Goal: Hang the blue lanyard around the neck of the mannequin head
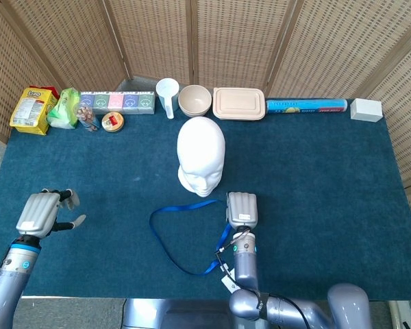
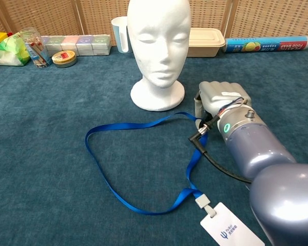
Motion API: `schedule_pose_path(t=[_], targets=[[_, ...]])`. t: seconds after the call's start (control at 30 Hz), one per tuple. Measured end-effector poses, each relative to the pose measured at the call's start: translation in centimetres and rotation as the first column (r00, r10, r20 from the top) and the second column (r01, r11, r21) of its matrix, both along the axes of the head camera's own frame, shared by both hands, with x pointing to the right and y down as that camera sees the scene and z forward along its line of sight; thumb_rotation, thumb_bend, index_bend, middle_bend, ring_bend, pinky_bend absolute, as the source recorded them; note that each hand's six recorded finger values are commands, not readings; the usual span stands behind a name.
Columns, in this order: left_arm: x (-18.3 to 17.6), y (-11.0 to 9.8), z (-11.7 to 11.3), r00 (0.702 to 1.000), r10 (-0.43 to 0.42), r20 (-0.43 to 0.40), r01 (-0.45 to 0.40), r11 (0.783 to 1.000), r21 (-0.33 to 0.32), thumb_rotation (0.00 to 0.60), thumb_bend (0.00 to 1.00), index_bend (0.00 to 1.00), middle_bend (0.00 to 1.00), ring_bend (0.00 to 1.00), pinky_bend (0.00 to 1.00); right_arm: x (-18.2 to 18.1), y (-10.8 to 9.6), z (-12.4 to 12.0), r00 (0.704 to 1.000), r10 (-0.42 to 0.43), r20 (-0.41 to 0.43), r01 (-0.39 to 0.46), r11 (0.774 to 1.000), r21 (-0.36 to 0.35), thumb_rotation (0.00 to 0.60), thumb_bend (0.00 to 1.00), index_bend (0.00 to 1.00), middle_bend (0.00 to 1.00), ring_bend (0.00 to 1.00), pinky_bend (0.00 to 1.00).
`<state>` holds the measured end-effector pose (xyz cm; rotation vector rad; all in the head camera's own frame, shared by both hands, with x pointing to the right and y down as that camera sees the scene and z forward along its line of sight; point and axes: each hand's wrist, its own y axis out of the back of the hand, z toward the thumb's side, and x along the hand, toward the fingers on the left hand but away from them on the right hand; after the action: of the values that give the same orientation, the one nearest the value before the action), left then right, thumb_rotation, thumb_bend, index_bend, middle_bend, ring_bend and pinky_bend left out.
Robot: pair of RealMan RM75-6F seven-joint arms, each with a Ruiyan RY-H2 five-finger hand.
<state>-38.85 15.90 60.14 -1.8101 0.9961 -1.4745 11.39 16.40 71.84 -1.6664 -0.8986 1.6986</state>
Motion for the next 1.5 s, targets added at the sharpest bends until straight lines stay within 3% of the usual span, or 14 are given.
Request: schedule_pose_path(t=[0.43,0.53,0.83,1.5], targets=[[5.3,-0.8,4.0,0.985,0.144,0.094,-0.141,0.989,-0.035,0.496,0.23,0.50,0.95,1.00,0.97,-0.2,0.4,-1.2,0.999,-0.012,0.037,0.011,1.000,0.005,0.600,0.49,0.59,0.86,1.00,1.00],[7.5,-0.9,4.9,0.981,0.173,0.088,-0.170,0.985,-0.039,0.496,0.24,0.50,1.00,1.00,1.00,-0.2,0.4,-1.3,0.999,-0.012,0.043,0.012,1.000,0.005,0.600,0.49,0.59,0.86,1.00,1.00],[11.9,-1.4,6.9,0.979,0.194,0.056,-0.189,0.979,-0.074,0.504,0.29,0.50,1.00,1.00,1.00,0.0,0.6,-1.5,0.998,-0.011,0.062,0.011,1.000,0.000,0.600,0.49,0.59,0.86,1.00,1.00],[17.3,-0.4,10.7,0.983,0.181,0.042,-0.169,0.965,-0.198,0.506,0.30,0.50,1.00,1.00,1.00,0.8,0.9,-1.0,0.997,0.007,0.074,-0.004,1.000,-0.029,0.600,0.49,0.60,0.86,1.00,1.00]])
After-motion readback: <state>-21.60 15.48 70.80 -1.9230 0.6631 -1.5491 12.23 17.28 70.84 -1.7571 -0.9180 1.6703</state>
